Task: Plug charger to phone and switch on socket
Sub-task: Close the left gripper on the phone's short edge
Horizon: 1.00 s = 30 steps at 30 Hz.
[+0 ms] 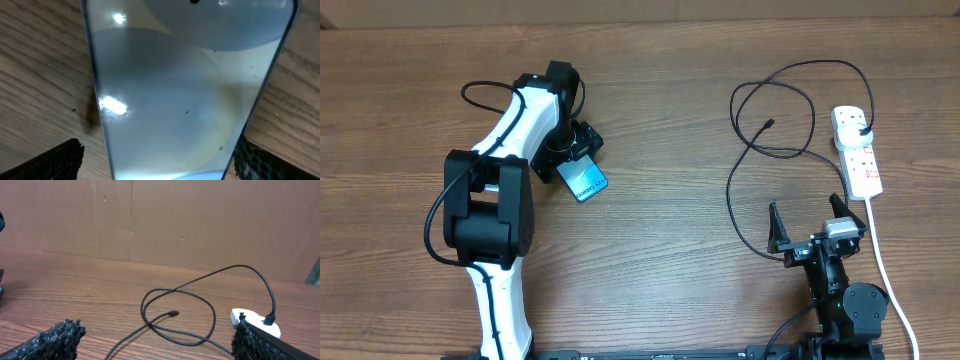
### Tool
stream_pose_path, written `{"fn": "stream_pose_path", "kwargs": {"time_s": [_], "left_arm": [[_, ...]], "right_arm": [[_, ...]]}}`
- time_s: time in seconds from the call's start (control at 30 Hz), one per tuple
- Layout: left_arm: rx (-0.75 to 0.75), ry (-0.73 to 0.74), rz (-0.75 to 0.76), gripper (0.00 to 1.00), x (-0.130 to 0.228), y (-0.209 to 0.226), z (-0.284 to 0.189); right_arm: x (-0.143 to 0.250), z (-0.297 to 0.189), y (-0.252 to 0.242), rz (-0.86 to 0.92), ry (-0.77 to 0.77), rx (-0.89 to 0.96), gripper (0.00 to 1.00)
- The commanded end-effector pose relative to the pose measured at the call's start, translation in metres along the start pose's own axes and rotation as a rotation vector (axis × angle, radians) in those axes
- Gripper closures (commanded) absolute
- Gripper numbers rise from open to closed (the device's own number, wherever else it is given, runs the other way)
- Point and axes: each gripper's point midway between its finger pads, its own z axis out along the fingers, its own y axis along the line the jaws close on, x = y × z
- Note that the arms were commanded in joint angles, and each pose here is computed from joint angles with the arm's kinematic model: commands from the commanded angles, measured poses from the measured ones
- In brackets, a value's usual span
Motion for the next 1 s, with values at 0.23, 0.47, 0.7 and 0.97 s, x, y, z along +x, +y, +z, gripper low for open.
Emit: {"fn": "stream_pose_path", "kwargs": {"time_s": [0.23, 0.47, 0.7, 0.97], "left_arm": [[-0.010, 0.010, -0.037, 0.00, 0.0069, 0.0040, 0.0201], [-0.006, 0.006, -0.037, 0.03, 0.0060, 0.0030, 0.0201], [-0.006, 0.006, -0.037, 0.24, 0.0060, 0.0030, 0.0201], [0.001, 0.011, -0.029, 0.25, 0.0063, 0.0015, 0.0181]], "right_arm": [[0.0023, -0.0001, -0.0027, -0.002, -0.002, 0.015, 0.00], [0.0023, -0.0001, -0.0027, -0.002, -0.002, 0.015, 0.00], [0.0023, -0.0001, -0.0027, -0.001, -0.002, 0.015, 0.00], [0.0023, -0.0001, -0.0027, -0.001, -0.002, 0.015, 0.00]]}}
